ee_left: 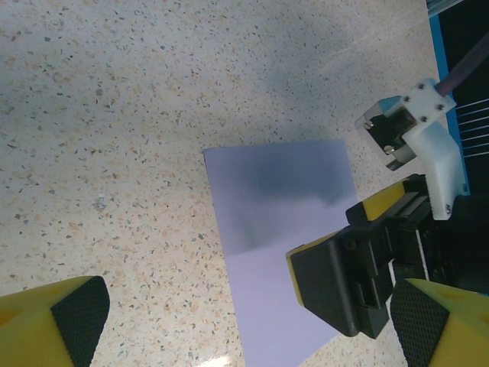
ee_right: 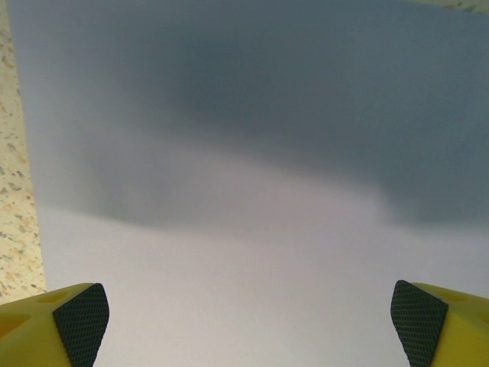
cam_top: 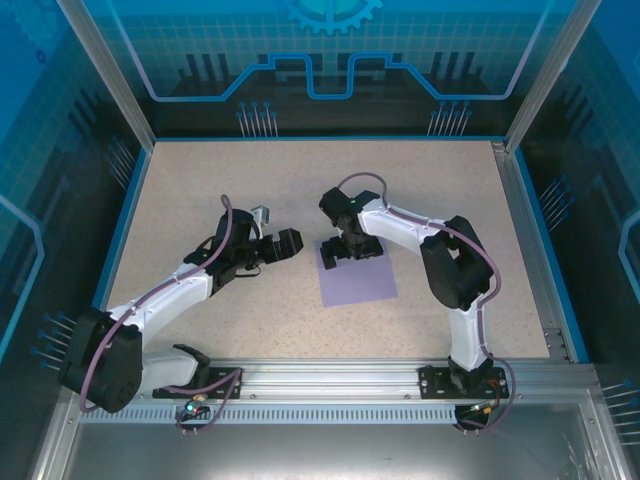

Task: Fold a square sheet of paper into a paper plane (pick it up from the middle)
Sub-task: Fold the square sheet of paper in half at the center of the table.

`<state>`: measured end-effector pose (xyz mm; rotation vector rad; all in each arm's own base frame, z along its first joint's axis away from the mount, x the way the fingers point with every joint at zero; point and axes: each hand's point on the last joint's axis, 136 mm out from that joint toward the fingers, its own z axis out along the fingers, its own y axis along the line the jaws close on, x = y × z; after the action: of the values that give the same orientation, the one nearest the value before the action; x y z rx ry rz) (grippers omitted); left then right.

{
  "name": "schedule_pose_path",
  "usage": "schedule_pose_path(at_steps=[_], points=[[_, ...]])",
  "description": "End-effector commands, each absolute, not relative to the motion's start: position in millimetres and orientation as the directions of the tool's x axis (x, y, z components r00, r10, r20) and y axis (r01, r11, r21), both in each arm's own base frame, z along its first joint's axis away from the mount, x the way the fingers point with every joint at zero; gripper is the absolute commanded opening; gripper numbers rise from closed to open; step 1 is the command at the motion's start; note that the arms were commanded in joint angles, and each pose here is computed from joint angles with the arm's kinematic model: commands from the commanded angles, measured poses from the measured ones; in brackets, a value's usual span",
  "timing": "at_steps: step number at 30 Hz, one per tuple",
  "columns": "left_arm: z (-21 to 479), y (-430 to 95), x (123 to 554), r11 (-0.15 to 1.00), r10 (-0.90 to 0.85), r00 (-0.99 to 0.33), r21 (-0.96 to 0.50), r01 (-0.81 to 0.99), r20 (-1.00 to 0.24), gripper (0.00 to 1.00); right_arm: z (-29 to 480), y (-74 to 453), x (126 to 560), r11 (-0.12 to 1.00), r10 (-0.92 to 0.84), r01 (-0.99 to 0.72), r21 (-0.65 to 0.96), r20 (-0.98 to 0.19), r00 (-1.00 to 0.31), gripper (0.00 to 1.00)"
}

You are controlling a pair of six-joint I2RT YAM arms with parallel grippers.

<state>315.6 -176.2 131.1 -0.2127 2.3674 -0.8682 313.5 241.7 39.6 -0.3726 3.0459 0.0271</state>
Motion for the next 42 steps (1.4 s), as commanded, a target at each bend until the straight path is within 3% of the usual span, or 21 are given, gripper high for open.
schedule_pose_path(at_steps=[1,17,29,42], points=[[134.0,-178.9,316.5,0.761,-0.34,-0.81,-0.646,0.063,-0.478,0.99,33.4,234.6,314.5,0.981,-0.194,-0.194,0.0,-0.033,-0.98,0.99],[132.8,-177.2,316.6,0.768,-0.338,-0.811,-0.639,0.056,-0.478,0.99,-17.2,221.0,290.1,0.982,-0.168,-0.176,-0.063,0.109,-0.98,0.99],[131.7,-177.5,315.6,0.767,-0.338,-0.816,-0.639,0.051,-0.47,0.99,-23.3,224.6,289.2,0.988,-0.149,-0.152,-0.024,0.098,-0.984,0.88],[131.4,-175.9,314.4,0.771,-0.337,-0.814,-0.635,0.049,-0.473,0.99,-15.4,226.7,295.0,0.986,-0.165,-0.166,-0.013,0.076,-0.983,0.86]])
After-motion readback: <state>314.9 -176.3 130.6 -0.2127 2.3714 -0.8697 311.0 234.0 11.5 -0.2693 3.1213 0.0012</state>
